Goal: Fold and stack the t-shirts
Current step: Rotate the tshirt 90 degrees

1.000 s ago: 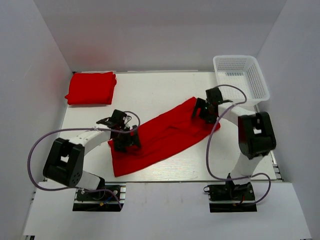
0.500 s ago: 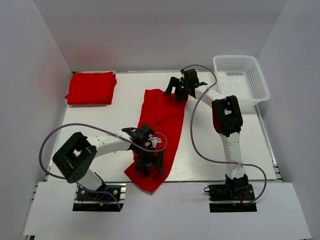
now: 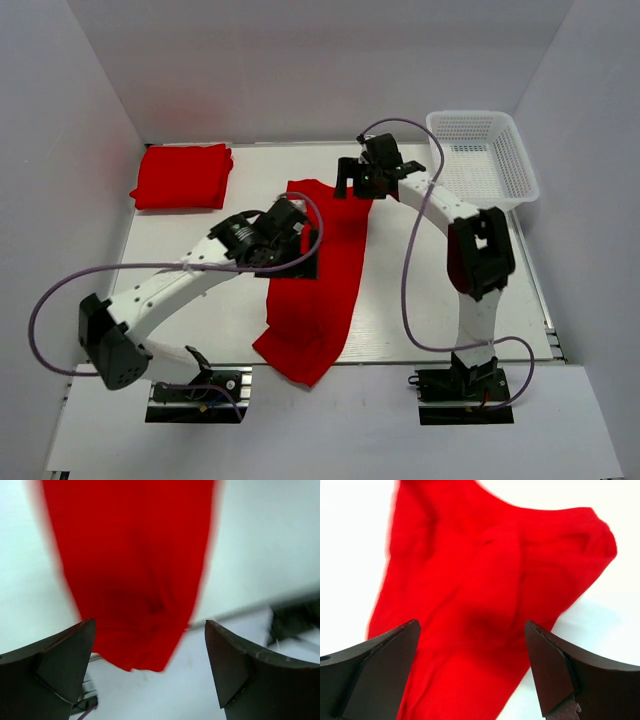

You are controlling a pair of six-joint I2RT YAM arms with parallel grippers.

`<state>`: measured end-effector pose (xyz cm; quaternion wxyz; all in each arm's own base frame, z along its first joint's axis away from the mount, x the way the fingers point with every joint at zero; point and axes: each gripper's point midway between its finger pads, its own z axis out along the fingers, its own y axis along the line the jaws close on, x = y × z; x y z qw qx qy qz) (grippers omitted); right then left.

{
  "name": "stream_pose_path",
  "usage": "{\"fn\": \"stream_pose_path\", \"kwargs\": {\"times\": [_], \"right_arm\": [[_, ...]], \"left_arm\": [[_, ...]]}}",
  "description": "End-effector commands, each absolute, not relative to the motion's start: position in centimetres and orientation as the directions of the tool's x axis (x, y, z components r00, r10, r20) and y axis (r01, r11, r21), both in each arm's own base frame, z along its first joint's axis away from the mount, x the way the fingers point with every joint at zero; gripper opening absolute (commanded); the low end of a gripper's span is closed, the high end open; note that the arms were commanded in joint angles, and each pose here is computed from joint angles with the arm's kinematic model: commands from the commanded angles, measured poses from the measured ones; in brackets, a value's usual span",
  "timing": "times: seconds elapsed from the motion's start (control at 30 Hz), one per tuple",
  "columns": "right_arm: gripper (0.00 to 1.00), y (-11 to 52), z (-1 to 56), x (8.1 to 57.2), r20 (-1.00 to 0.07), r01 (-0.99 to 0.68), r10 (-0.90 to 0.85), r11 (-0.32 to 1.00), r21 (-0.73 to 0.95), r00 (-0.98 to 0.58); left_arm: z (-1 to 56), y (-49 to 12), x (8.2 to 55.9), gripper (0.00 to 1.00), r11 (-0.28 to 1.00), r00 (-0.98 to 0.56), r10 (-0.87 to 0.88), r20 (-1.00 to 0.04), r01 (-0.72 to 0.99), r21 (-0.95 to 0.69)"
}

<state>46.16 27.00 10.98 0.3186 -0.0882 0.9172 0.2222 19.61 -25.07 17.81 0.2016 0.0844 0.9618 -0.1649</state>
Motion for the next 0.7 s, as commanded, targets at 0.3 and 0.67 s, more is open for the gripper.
{"fn": "stream_pose_path", "kwargs": {"times": [0.3, 0.67], "right_arm": [[0.90, 30.3, 7.5, 30.4, -0.500, -0.414, -0.231, 0.863, 0.291, -0.834], [0.90, 31.0, 1.1, 29.3, -0.410, -0.302, -0.203, 0.934, 0.193, -0.889]], "left_arm": [[22.7, -7.6, 20.0, 1.00, 0.923, -0.529, -0.343, -0.776, -0.344, -0.173], [20.9, -8.0, 19.4, 1.00, 0.948, -0.607, -0.272, -0.747, -0.304, -0.098]]}}
